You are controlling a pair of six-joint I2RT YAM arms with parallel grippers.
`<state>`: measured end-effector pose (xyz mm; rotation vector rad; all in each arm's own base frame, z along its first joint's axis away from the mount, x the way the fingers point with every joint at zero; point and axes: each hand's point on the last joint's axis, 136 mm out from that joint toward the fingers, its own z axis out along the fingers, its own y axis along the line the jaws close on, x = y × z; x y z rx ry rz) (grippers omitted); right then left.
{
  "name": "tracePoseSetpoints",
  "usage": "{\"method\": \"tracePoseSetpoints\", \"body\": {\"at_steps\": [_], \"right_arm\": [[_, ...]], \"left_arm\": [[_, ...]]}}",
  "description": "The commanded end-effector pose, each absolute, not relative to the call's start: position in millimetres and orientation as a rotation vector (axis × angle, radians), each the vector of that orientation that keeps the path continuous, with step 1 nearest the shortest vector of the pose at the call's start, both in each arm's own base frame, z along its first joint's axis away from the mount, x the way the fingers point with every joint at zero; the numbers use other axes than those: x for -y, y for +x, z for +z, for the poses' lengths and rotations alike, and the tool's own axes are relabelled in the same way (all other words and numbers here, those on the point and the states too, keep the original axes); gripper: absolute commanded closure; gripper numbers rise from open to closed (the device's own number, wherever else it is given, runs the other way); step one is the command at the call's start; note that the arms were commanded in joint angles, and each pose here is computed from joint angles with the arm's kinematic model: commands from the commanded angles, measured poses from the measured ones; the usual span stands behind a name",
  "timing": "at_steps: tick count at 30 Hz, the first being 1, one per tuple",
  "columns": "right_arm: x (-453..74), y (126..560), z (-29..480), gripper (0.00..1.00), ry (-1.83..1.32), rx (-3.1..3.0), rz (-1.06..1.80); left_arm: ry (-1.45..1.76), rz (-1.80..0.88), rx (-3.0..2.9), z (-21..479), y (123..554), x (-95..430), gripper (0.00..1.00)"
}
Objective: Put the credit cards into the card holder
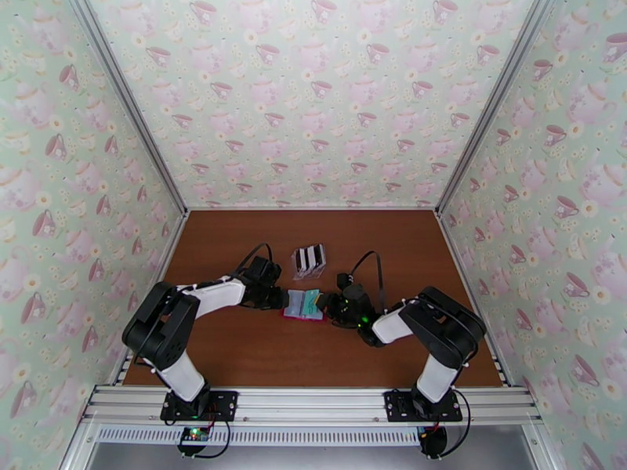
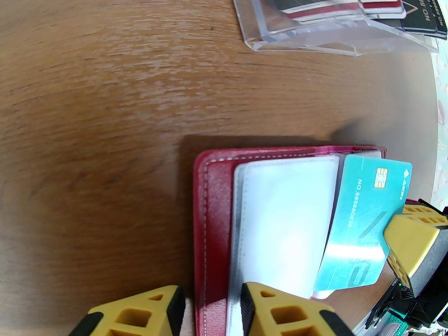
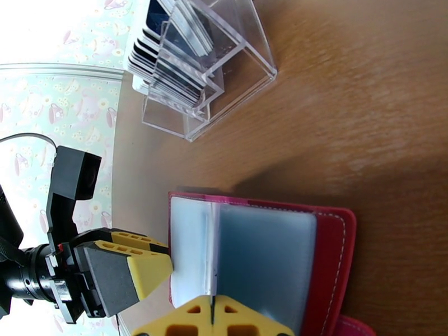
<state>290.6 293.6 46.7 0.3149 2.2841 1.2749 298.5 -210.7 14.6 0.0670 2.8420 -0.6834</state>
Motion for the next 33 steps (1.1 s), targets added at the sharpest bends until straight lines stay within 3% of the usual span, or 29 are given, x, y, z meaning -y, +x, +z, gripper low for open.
{"method": "tracePoseSetpoints", "body": {"at_steps": [1, 33], "right_arm": [[-302, 292, 53, 1.0, 0.304, -2.262, 1.318], [-300, 279, 42, 1.0, 0.36, -2.245, 1.366]], "left_arm": [[0.048, -0.589, -2.971, -33, 273, 198, 0.66], [-0.006, -0.658, -2.991, -42, 250, 218, 0.65]]}}
